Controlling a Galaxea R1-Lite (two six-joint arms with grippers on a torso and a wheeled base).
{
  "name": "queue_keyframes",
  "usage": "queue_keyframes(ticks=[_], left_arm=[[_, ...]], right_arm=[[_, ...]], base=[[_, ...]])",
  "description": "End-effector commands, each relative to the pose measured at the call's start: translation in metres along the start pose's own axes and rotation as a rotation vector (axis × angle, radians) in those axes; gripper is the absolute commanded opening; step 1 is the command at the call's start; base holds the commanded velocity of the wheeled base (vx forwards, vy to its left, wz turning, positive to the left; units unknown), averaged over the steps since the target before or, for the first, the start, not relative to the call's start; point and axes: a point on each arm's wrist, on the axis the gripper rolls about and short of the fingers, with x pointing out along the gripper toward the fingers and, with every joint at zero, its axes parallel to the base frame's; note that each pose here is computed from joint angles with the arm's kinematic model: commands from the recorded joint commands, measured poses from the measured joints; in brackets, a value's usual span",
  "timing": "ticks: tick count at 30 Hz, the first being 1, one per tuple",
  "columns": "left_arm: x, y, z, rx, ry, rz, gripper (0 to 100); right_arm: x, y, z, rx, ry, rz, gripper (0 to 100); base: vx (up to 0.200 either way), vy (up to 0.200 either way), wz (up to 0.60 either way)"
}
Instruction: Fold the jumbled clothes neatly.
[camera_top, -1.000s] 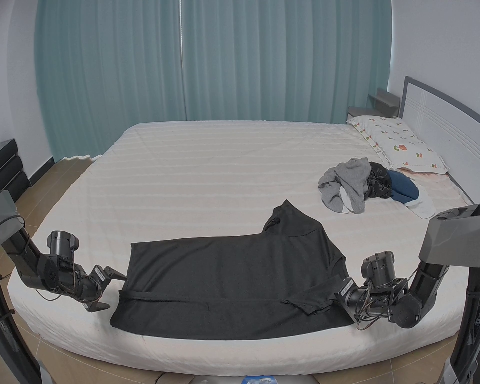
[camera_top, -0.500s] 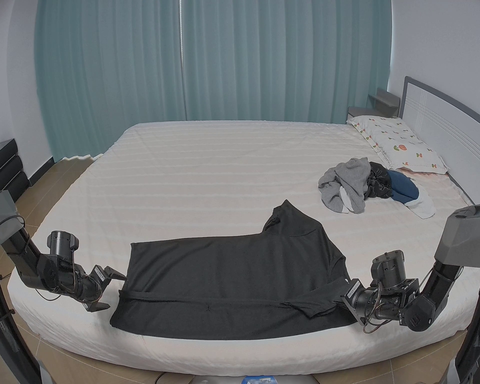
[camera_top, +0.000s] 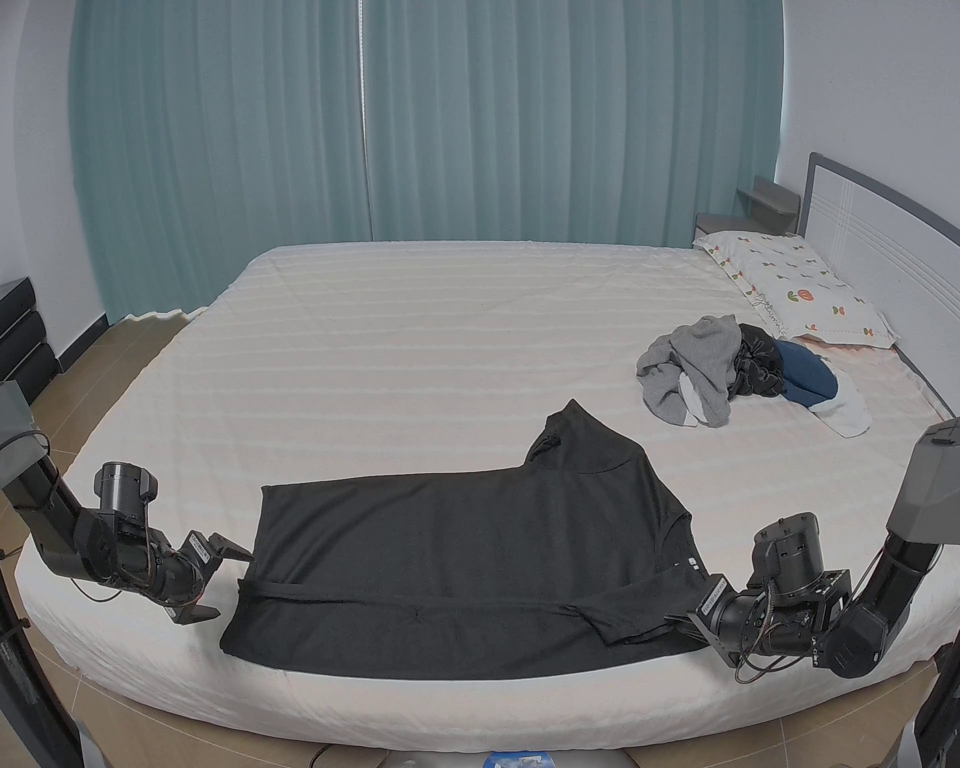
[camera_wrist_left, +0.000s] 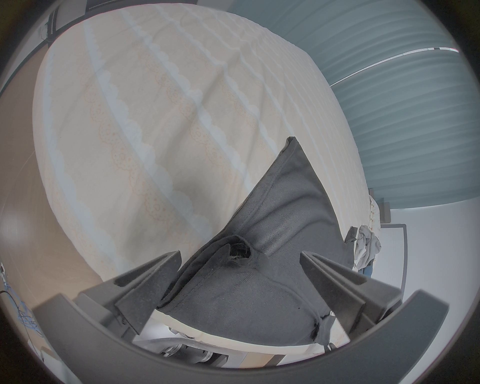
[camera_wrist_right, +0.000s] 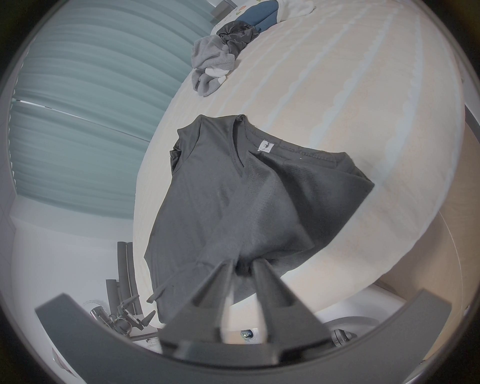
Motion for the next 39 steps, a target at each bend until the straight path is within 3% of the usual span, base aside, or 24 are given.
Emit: queue_keyframes(ticks=[1, 14, 26, 39], left_arm=[[0.000, 0.000, 0.000, -0.001, -0.001, 0.002, 100], [0.000, -0.001, 0.001, 0.000, -0.005, -0.002, 100], [-0.012, -0.010, 0.010, 0.004, -0.059, -0.043, 100], [0.032, -0.054, 0.057, 0.086, -0.123, -0.130, 100]], right_arm=[[-0.004, -0.004, -0.008, -0.024, 0.025, -0.015, 100], [0.000, 0.019, 0.019, -0.065, -0.070, 0.080, 100], [0.018, 0.041, 0.059, -0.024, -0.102, 0.142, 100], [0.031, 0.041, 0.072, -0.027, -0.056, 0.151, 100]], base=[[0.000, 0.000, 0.00], [0.000, 0.000, 0.00], [0.000, 0.000, 0.00], [0.000, 0.000, 0.00]])
